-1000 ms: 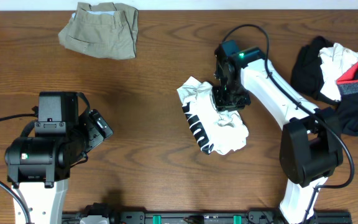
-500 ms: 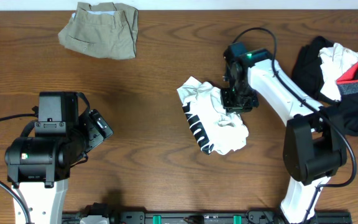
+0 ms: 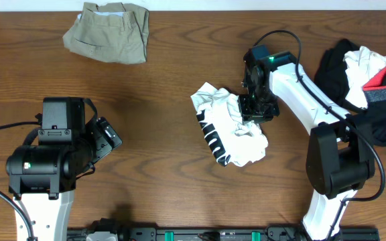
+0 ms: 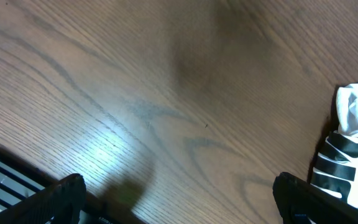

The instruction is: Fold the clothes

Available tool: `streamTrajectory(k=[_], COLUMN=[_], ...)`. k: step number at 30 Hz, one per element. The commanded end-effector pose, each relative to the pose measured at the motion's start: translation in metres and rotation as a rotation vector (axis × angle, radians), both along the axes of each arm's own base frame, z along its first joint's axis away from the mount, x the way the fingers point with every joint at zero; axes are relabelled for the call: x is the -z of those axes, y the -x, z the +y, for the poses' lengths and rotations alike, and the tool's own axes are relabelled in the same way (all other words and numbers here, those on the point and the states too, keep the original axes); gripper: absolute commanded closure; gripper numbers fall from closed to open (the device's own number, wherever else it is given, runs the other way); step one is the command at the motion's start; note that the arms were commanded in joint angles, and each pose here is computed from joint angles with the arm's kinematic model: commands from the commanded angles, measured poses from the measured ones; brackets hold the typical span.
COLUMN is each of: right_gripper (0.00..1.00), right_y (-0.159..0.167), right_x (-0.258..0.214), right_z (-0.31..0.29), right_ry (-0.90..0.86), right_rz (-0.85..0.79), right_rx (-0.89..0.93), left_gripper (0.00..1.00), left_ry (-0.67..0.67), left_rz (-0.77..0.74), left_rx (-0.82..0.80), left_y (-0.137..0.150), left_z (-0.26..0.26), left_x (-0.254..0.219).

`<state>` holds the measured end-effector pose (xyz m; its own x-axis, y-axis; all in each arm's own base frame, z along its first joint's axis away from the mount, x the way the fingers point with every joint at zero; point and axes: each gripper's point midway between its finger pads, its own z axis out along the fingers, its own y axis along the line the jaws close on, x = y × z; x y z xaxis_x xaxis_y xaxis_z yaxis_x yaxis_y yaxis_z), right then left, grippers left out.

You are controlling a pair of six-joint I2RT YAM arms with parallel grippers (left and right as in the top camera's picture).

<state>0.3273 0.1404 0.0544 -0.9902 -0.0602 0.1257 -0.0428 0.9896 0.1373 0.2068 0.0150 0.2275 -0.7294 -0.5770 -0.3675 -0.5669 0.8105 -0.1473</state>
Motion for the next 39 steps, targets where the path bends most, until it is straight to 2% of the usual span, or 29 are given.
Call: streamTrajectory(k=[1,7,13,14,21,25,39], right_gripper=[0.64,0.67,0.92,0.93,0.92,0.92,0.87], right_y=[0.004,0.009,0.008,0.007,-0.004,-0.01,-0.009], right_x=[0.005,0.02,0.022,0.022,0.006,-0.002,-0.01], right_z=[0.007,0.013,0.01,0.008,-0.018,-0.022,-0.074], right_ry=[-0.02,-0.069,-0.061,-0.055,0.1,0.126,0.423], right_rz=[0.012,0.019,0.015,0.013,-0.019,-0.036,-0.065], right_rx=[-0.021,-0.015,-0.006,-0.005,0.03,0.028,0.008], left_gripper=[0.02,0.02,0.02,0.02,0.02,0.02,0.02], left_ry=[-0.018,-0.018,-0.018,-0.018,-0.018,-0.018,-0.018], left_rz=[0.013,0.013,0.013,0.012,0.009,0.009,0.008], left_rx=[0.006,0.006,0.006,0.006,0.006,0.006,0.006], left_y=[0.001,0.001,0.001,0.001,0.0,0.001,0.0], left_z=[0.003,0.003,0.003,0.003,0.003,0.003,0.003], left_x=[0.002,0.002,0.002,0.002,0.001,0.001,0.001])
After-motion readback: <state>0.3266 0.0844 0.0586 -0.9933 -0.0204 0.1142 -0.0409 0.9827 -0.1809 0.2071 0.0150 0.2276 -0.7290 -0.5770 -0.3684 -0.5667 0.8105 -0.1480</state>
